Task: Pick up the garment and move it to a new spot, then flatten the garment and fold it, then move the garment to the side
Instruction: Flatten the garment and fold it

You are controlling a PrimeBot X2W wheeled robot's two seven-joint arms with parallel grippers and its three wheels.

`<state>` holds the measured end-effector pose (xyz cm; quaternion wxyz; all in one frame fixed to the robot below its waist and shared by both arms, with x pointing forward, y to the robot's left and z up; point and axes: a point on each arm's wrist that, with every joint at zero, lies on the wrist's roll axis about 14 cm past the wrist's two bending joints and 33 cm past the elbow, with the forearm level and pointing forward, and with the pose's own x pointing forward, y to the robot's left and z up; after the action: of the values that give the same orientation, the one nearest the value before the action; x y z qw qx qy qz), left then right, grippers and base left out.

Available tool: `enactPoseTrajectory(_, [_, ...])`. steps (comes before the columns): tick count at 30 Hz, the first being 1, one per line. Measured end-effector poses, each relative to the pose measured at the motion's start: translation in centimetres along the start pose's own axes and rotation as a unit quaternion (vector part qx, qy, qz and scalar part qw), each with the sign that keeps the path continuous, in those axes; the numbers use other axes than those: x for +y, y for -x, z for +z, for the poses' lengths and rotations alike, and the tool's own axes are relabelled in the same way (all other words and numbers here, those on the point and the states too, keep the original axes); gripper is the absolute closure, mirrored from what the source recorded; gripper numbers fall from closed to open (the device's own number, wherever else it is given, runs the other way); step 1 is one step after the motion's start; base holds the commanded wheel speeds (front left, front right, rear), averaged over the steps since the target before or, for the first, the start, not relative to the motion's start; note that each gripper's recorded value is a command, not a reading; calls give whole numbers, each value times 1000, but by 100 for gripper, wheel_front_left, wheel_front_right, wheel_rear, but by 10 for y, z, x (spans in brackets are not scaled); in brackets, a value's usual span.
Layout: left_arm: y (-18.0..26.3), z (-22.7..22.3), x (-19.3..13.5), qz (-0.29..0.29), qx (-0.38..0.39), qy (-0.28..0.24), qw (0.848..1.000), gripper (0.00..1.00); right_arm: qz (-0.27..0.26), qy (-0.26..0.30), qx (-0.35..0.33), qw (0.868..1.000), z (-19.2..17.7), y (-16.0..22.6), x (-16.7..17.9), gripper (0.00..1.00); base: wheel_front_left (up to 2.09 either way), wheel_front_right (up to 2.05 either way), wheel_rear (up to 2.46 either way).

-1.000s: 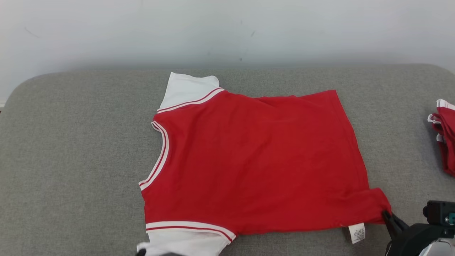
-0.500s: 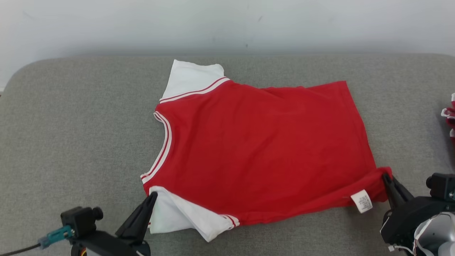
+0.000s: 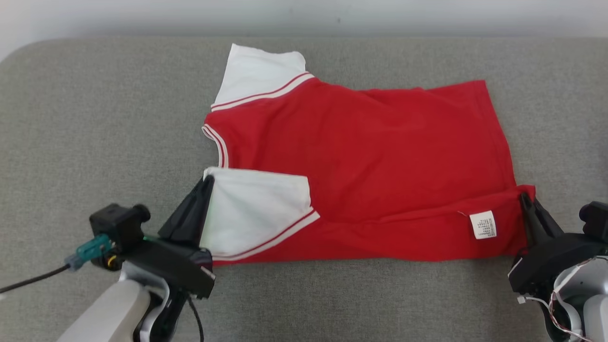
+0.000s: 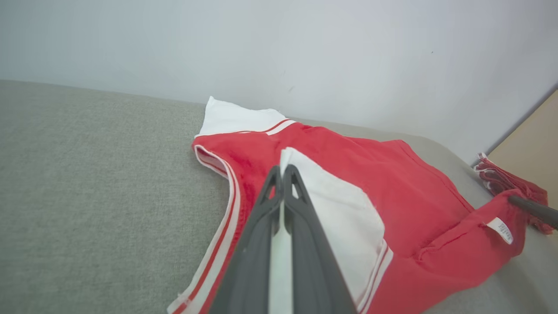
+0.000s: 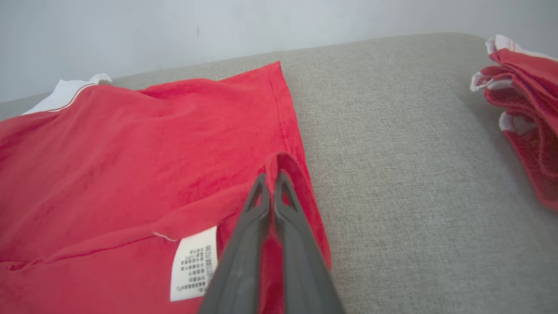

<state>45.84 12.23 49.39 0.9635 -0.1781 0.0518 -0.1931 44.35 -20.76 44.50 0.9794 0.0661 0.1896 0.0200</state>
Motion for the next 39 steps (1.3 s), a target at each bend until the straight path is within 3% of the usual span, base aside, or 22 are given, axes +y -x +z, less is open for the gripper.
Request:
enactPoseTrajectory(35, [-53, 0, 19, 15, -8, -82, 997, 100, -46, -17, -24, 999, -11, -19, -18, 100, 0, 0, 0])
enactPoseTrajectory(36, [-54, 0, 20, 18, -8, -91, 996, 100, -46, -16, -24, 999, -11, -20, -18, 53, 0, 0, 0])
enactPoseTrajectory(37, [-55, 0, 22, 20, -7, -99, 995, 12, -48, -17, -22, 998, -12, -21, -19, 0, 0, 0, 0])
enactPoseTrajectory(38, [-55, -3, 23, 21, 0, -106, 994, 0, -47, -19, -20, 998, -13, -21, -19, 0, 0, 0, 0])
enactPoseTrajectory(39, [-54, -7, 23, 22, 5, -112, 993, 0, -46, -19, -20, 999, -13, -21, -18, 0, 0, 0, 0])
